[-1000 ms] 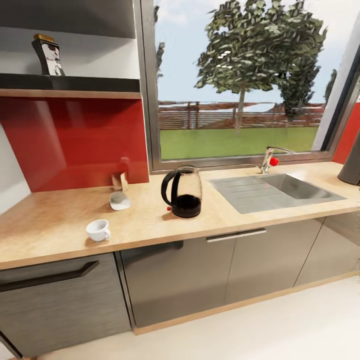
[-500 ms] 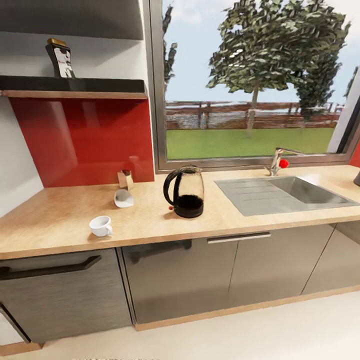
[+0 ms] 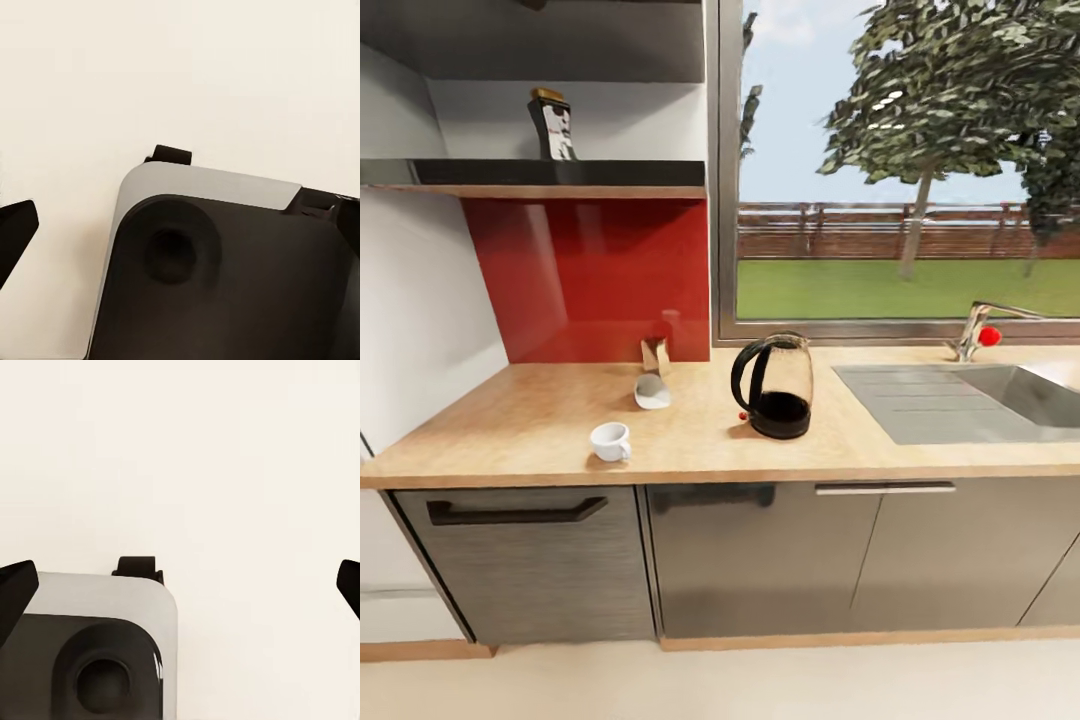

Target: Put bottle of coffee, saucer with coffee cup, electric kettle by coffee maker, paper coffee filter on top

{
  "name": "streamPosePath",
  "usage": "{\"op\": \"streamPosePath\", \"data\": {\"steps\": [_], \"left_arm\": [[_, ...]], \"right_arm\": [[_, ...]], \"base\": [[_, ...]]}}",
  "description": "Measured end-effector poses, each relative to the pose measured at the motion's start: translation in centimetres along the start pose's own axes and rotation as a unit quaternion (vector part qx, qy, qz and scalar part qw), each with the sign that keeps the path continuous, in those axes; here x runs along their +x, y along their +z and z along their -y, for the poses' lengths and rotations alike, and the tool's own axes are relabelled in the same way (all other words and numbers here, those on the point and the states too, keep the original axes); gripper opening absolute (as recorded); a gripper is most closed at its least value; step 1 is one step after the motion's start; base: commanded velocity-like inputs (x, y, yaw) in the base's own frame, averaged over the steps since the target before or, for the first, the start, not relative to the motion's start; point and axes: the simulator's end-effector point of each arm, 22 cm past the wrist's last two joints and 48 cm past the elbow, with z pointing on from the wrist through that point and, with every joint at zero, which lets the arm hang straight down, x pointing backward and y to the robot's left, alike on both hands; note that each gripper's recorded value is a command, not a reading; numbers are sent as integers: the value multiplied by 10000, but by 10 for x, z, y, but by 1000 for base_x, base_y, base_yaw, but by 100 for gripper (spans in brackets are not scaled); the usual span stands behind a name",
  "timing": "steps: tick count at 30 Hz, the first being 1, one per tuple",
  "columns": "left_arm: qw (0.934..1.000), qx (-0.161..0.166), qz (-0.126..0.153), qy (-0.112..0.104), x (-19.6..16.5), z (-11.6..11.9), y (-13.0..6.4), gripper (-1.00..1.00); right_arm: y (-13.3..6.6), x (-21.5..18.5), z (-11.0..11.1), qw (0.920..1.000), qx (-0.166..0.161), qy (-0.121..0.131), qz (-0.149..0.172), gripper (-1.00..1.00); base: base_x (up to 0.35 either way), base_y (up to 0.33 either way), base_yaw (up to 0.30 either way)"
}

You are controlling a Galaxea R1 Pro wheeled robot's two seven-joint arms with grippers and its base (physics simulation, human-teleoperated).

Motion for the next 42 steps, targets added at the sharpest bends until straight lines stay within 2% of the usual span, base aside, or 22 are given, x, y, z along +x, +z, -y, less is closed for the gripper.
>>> {"op": "streamPosePath", "data": {"steps": [11,26,42], "left_arm": [[10000,0,0,0,0,0,0,100],[10000,3,0,8,0,0,0,100],[10000,0,0,0,0,0,0,100]], "right_arm": [[0,0,0,10000,-2,-5,0,100],[0,0,0,10000,-2,-5,0,100],[0,0,0,10000,-3,-8,6,100]], "base": [[0,-7,263],[0,-221,98],[0,-16,235]]}}
